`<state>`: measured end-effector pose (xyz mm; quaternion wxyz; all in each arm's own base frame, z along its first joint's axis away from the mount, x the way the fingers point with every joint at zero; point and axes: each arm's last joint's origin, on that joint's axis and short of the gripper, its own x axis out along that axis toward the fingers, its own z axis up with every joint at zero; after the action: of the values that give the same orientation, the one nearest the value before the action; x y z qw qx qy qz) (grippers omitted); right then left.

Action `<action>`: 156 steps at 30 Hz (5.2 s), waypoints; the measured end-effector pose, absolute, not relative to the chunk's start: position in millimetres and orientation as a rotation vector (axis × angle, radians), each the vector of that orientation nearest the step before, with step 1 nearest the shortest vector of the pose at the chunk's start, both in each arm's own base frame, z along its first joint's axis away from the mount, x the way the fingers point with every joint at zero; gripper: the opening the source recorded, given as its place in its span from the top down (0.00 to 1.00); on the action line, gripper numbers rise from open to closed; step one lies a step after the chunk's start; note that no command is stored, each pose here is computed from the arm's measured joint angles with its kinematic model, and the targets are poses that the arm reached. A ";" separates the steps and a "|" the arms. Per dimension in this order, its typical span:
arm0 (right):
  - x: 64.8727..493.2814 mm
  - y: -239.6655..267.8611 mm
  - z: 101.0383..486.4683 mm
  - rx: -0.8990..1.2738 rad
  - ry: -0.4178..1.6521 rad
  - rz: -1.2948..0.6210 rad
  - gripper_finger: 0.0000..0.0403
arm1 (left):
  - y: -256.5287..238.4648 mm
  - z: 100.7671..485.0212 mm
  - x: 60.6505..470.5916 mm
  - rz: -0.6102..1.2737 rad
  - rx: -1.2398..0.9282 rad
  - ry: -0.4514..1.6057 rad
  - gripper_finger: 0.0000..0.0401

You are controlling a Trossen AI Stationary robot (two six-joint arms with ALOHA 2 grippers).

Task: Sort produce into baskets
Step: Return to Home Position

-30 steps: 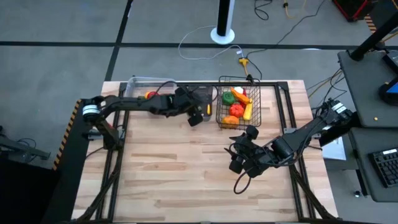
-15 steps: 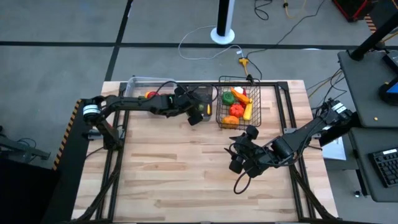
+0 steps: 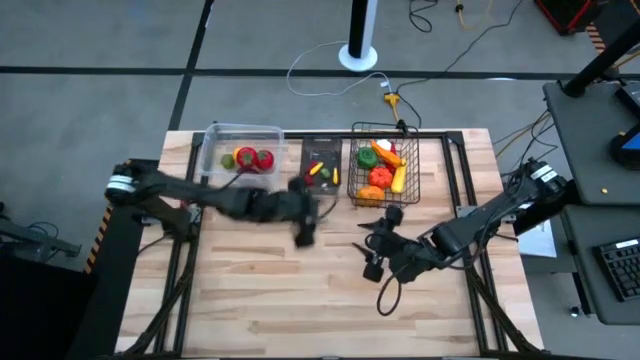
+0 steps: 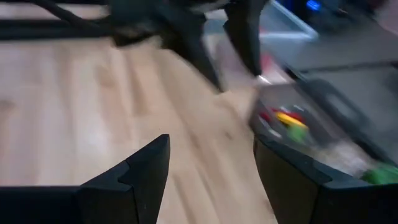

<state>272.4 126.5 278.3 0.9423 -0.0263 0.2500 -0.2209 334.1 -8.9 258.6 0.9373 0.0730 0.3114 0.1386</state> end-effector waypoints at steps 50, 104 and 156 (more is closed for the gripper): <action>115.2 19.2 244.0 -0.036 -0.324 -0.002 0.44 | 7.6 237.2 104.5 0.102 0.001 -0.135 0.71; 93.4 17.1 193.7 0.175 -0.266 0.126 0.44 | 7.6 198.6 91.5 0.133 0.061 -0.108 0.83; 93.4 17.1 193.6 0.174 -0.265 0.125 0.44 | 7.6 198.4 91.9 0.133 0.061 -0.104 0.83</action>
<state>93.4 17.1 193.6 0.9855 0.0865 -0.1320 0.0624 91.9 7.6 198.4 0.9960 0.0305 -0.0521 0.0663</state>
